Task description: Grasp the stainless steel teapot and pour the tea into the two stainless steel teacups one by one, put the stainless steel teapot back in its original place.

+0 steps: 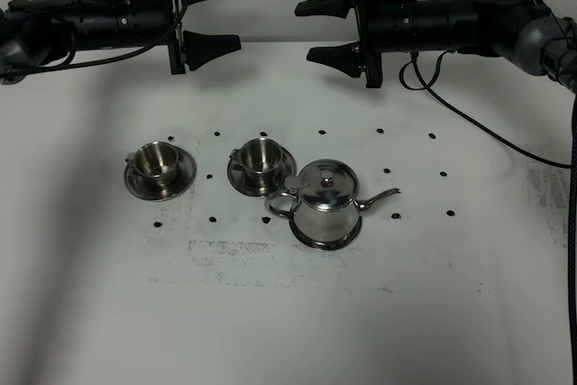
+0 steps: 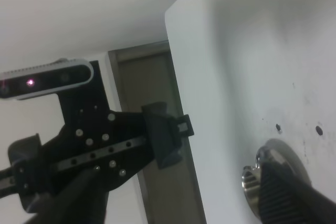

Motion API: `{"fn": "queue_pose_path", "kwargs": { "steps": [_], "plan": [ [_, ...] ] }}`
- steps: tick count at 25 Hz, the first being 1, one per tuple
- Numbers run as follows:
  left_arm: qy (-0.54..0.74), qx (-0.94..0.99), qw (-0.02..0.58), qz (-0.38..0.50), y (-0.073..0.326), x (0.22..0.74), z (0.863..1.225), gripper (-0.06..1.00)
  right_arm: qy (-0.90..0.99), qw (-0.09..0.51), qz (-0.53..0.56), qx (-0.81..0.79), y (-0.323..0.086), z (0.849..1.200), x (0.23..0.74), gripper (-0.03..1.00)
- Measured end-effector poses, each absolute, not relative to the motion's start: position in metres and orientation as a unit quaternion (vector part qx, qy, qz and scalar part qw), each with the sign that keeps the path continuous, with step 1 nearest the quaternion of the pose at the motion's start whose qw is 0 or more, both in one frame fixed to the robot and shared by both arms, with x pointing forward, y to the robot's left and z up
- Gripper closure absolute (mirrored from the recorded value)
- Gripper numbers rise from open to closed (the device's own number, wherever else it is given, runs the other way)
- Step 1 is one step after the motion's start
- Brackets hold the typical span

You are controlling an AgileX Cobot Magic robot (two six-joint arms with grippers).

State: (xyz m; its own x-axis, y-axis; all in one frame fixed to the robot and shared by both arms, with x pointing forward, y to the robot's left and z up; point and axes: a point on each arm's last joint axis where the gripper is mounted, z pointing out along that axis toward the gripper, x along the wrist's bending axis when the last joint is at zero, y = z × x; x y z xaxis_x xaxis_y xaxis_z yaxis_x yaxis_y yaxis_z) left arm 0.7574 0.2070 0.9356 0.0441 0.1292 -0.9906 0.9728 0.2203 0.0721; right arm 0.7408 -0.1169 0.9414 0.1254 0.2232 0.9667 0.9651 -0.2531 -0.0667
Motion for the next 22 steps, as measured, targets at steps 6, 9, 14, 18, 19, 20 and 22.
{"fn": "queue_pose_path", "kwargs": {
  "steps": [6, 9, 14, 18, 19, 20, 22],
  "plan": [
    [0.569, 0.485, 0.535, -0.393, 0.2070, 0.7574, 0.9354, 0.19, -0.457, 0.401, -0.481, -0.631, -0.1165, 0.9443, 0.7418, 0.38],
    [0.569, 0.486, 0.535, -0.393, 0.2070, 0.7573, 0.9353, 0.19, -0.454, 0.406, -0.487, -0.627, -0.1162, 0.9459, 0.7419, 0.38],
    [0.568, 0.486, 0.535, -0.393, 0.2070, 0.7573, 0.9353, 0.19, -0.460, 0.405, -0.491, -0.619, -0.1159, 0.9466, 0.7411, 0.38],
    [0.570, 0.487, 0.535, -0.391, 0.2090, 0.7575, 0.9350, 0.23, -0.478, 0.401, -0.497, -0.602, -0.1170, 0.9472, 0.7398, 0.38],
    [0.571, 0.489, 0.533, -0.389, 0.2100, 0.7574, 0.9343, 0.24, -0.481, 0.402, -0.497, -0.600, -0.1168, 0.9474, 0.7393, 0.38],
    [0.571, 0.491, 0.531, -0.387, 0.2106, 0.7573, 0.9338, 0.25, -0.482, 0.403, -0.498, -0.598, -0.1178, 0.9475, 0.7392, 0.38],
    [0.574, 0.499, 0.525, -0.383, 0.2118, 0.7568, 0.9319, 0.27, -0.486, 0.403, -0.496, -0.596, -0.1200, 0.9473, 0.7390, 0.38]
  ]
}}
